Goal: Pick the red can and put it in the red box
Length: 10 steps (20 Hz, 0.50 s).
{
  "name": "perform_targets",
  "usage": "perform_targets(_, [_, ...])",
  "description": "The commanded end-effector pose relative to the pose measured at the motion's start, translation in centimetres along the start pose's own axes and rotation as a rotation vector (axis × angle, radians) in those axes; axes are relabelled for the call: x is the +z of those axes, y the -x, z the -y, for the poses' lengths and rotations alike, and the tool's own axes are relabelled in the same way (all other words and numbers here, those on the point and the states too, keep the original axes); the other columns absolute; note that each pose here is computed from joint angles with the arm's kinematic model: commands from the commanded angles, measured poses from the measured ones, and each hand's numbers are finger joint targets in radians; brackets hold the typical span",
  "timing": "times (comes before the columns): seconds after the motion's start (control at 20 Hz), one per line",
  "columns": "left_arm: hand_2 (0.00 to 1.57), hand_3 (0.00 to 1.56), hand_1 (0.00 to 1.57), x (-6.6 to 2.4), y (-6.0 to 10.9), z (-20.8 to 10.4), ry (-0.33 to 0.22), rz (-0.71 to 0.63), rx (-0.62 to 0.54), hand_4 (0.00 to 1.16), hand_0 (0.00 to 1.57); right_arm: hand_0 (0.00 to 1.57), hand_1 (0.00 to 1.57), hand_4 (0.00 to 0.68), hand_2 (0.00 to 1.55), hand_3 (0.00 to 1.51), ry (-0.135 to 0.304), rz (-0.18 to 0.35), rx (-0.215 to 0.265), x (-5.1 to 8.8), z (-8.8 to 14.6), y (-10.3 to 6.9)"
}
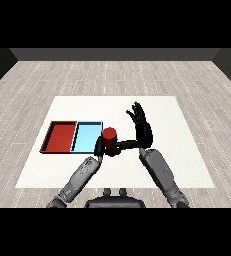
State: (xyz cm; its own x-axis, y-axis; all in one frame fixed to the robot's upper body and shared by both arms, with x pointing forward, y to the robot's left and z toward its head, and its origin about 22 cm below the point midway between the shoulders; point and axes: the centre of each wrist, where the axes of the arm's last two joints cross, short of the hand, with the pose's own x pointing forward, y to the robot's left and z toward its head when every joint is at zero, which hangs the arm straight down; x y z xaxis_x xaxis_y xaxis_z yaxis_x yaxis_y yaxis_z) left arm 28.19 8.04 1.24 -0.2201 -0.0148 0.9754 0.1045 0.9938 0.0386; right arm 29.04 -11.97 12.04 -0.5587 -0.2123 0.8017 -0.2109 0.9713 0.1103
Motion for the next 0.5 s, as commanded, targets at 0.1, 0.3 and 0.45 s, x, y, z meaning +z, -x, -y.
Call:
perform_targets(0.1, [1.56, 1.46, 1.57, -0.08, -0.3, -2.3, -0.047, 0.017, -0.025, 1.12, 1.57, 0.00, 0.00, 0.000, 0.00, 0.00, 0.085, 0.067, 0.008, 0.5, 3.2, -2.5])
perform_targets(0.3, [1.57, 1.47, 1.57, -1.33, -2.7, -4.5, -0.051, 0.048, -0.042, 1.13, 1.57, 0.00, 0.00, 0.000, 0.00, 0.00, 0.152, 0.031, 0.053, 2.7, 7.7, -4.4])
perform_targets(0.45, [1.57, 1.46, 1.57, -1.52, -4.0, -6.2, -0.110, 0.070, -0.112, 1.12, 1.57, 0.00, 0.00, 0.000, 0.00, 0.00, 0.181, 0.006, 0.062, 4.9, 9.8, -1.6])
